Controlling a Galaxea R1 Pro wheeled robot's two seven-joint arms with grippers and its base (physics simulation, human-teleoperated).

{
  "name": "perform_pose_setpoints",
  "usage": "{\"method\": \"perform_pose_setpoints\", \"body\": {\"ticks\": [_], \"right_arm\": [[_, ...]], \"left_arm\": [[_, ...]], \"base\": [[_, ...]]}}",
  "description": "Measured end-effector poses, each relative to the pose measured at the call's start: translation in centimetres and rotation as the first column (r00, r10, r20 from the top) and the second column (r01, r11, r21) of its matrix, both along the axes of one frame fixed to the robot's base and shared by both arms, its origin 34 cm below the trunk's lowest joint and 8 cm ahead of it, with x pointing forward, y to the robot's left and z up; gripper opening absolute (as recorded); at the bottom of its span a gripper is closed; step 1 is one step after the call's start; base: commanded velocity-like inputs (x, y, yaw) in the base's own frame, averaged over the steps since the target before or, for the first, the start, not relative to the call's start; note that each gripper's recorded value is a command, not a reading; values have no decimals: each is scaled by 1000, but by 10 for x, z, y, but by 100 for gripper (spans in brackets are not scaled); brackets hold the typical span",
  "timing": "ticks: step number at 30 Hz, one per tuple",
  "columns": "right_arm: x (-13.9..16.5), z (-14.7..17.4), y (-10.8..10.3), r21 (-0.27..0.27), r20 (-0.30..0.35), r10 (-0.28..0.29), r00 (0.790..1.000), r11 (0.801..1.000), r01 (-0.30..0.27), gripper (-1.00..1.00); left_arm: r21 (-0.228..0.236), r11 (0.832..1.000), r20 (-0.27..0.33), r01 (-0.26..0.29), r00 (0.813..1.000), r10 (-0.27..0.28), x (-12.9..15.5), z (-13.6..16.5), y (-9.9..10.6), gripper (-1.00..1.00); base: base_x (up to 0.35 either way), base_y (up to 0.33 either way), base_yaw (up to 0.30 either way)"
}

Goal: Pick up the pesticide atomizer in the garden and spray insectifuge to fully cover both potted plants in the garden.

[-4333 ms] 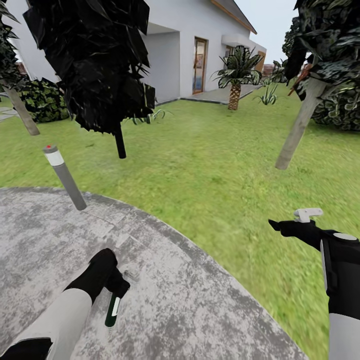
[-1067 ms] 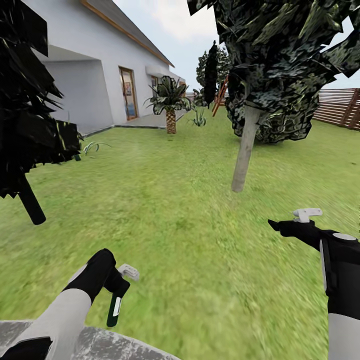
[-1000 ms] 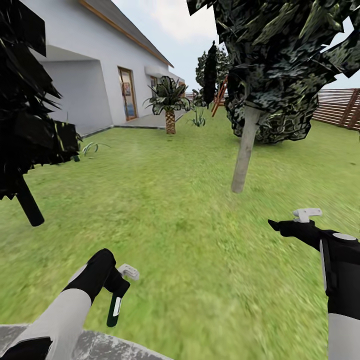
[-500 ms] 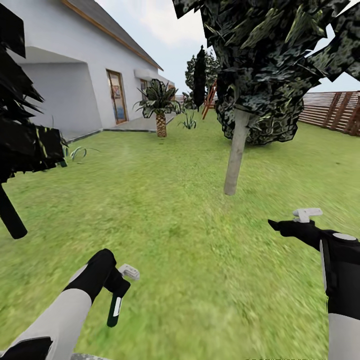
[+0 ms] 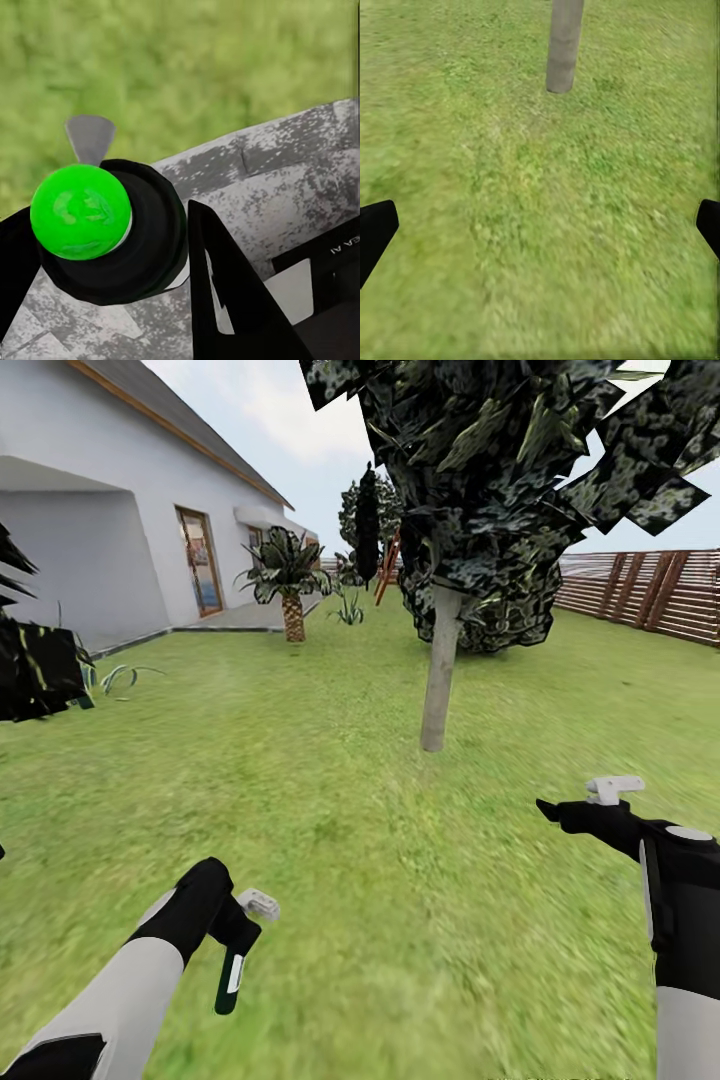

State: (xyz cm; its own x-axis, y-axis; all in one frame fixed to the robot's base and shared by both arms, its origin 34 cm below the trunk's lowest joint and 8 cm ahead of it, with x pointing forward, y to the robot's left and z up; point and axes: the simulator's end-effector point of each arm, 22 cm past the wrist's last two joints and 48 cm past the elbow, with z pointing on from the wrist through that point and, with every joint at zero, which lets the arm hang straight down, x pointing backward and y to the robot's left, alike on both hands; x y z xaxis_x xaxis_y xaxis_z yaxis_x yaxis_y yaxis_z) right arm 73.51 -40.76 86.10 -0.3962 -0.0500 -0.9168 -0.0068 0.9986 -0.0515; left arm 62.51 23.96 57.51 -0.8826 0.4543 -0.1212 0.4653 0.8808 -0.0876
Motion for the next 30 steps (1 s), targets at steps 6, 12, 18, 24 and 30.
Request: {"method": "perform_pose_setpoints", "body": {"ticks": [6, 12, 18, 24, 30], "right_arm": [[0, 2, 0, 0, 3, -1, 1000, 1000, 1, 100], [-1, 4, -2, -3, 7, -2, 1000, 1000, 2, 100], [-2, 7, -3, -4, 11, -3, 1000, 1000, 3, 100], [-3, 9, -3, -5, 14, -4, 1000, 1000, 4, 100], [-3, 10, -3, -5, 15, -4, 1000, 1000, 4, 100]], "left_arm": [[-1, 1000, 2, -1, 1000, 1, 0, 1, 0, -100], [3, 1000, 5, -4, 1000, 4, 1, 3, 2, -100], [3, 1000, 7, -5, 1000, 5, 1, 5, 3, -100], [2, 1000, 12, -7, 1000, 7, 1, 7, 3, -100], [1, 1000, 13, -7, 1000, 7, 2, 7, 2, -100]], "base": [[0, 0, -48], [0, 0, -202], [0, 0, -275], [141, 0, -224], [319, 0, -20]]}}
